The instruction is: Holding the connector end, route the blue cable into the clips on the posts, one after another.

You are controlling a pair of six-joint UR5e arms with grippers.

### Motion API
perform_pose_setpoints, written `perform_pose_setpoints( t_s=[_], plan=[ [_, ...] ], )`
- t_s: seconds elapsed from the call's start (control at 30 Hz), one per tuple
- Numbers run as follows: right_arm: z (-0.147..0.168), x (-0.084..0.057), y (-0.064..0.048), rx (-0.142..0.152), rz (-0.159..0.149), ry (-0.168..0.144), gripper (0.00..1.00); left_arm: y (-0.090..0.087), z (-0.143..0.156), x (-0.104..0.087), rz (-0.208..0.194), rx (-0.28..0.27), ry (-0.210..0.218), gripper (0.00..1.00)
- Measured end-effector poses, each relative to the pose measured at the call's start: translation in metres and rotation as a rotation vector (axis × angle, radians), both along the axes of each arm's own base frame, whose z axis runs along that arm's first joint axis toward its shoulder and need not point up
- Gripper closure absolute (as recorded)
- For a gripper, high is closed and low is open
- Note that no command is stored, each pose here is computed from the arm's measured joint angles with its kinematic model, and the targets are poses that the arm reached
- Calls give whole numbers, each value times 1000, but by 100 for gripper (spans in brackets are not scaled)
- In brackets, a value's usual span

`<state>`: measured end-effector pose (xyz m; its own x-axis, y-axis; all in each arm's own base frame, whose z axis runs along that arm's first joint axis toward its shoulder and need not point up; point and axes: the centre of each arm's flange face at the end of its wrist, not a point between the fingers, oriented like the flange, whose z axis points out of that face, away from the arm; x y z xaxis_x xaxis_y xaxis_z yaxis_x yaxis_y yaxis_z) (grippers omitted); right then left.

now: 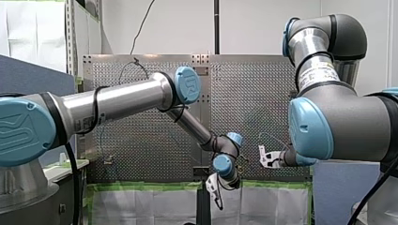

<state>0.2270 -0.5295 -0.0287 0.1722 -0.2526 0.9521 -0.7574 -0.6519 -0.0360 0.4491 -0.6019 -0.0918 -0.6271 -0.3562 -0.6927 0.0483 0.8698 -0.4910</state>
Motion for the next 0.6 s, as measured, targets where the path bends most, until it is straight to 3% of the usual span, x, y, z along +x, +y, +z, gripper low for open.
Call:
perform_pose_setpoints(
  t_s=[0.13, 0.3, 0.33, 0.37, 0.4, 0.43, 0.47, 0.6],
  plan=[
    [0, 1, 0, 0, 2, 0, 100, 4, 1, 4, 13, 6, -6, 0],
    [0, 2, 1, 0, 4, -1, 100, 2, 1, 2, 3, 19, -12, 3],
    [0, 2, 1, 0, 4, -1, 100, 1, 1, 0, -2, 23, -14, 7],
    [0, 2, 1, 0, 4, -1, 100, 0, 1, 0, -5, 25, -15, 18],
    [0, 2, 1, 1, 5, -2, 100, -1, 1, -1, -9, 28, -16, 18],
    [0, 2, 1, 1, 5, -2, 100, -2, 1, -3, -16, 33, -18, 36],
    [0, 2, 1, 1, 5, -2, 100, -2, 1, -3, -20, 37, -20, 44],
    [0, 3, 1, 1, 6, -2, 100, -5, 1, -6, -46, 61, -30, 46]
  ],
)
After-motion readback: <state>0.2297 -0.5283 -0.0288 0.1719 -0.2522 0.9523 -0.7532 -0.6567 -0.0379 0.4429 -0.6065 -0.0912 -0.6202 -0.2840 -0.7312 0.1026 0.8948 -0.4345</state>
